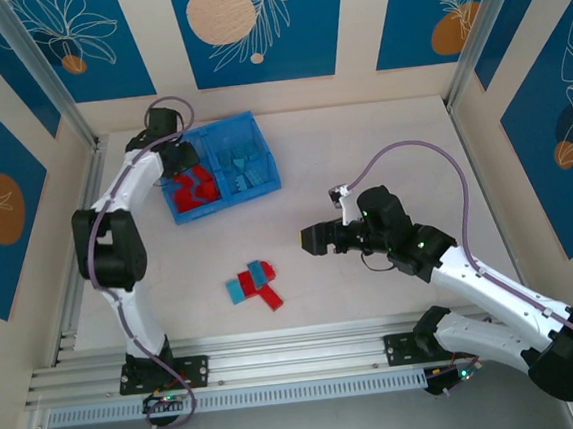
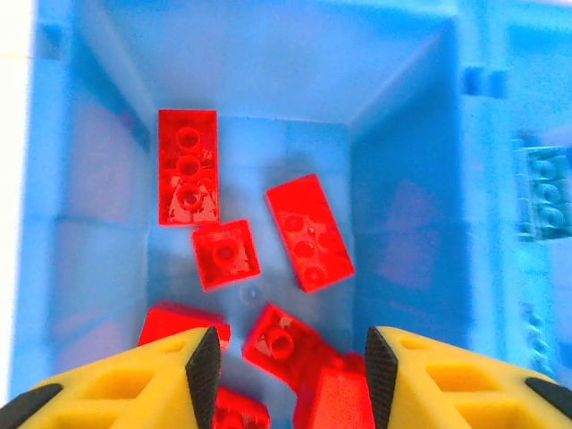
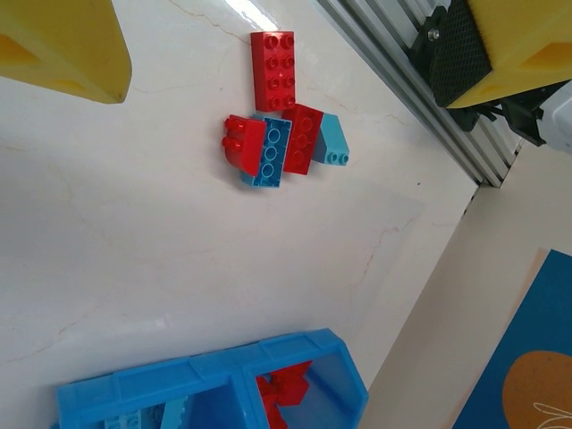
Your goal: Sort the legos into containers by color
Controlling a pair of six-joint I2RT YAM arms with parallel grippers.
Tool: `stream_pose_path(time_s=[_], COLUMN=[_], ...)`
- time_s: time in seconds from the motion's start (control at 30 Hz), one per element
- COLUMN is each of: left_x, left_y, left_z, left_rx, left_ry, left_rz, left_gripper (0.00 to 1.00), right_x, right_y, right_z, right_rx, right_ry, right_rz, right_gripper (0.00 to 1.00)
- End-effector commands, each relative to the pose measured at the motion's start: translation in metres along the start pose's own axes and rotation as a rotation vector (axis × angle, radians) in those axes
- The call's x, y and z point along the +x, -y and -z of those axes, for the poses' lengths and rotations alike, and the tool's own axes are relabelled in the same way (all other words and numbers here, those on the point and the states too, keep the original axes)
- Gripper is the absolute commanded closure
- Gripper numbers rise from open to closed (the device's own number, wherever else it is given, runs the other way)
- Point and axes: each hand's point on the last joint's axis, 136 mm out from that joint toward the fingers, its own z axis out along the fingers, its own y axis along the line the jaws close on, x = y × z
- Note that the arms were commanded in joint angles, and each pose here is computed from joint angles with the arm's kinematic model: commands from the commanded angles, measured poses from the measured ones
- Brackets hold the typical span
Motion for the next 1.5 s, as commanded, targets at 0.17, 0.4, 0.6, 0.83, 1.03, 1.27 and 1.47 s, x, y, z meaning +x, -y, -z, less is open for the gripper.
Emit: stream_pose_path(time_s=[0.17,0.4,0.6,0.83,1.03,1.27,1.47], left_x=[0.045,0.138,0.163,0.181,0.178,0.178,0.177], left_y=[0.046,0.033,-0.037,-0.065,-0.067,-0.069,-0.072], left_z=[0.161,0.234,0.243,0.222,0.220,0.222,0.222], left_rx=[0.311,0.410,0.201,0.128,0.106,0.110,0.098], left_ry=[0.205,0.197,0.231,0.249,0.268,0.285,0.293], left_rz=[-0.157,-0.523,-0.562,-0.522,-0.520,-0.506,-0.501], left_gripper=[0.54,0.50,0.30,0.07,0.00,0.00,0.00], right_x=[0.011,0.048,0.081,0.104,0.113,0.122,0.131], right_y=[-0.018,-0.063,-0.076,-0.078,-0.065,-0.058,-0.063], right_z=[-0.020,-0.078,-0.134,-0.184,-0.208,-0.221,-0.225], right_rx=[0.022,0.043,0.162,0.274,0.356,0.390,0.373], right_ry=[-0.061,-0.260,-0.306,-0.367,-0.404,-0.445,-0.473], right_rz=[0.035,0.134,0.148,0.273,0.313,0.328,0.352], right_gripper=[0.16,0.25,0.37,0.45,0.48,0.49,0.62])
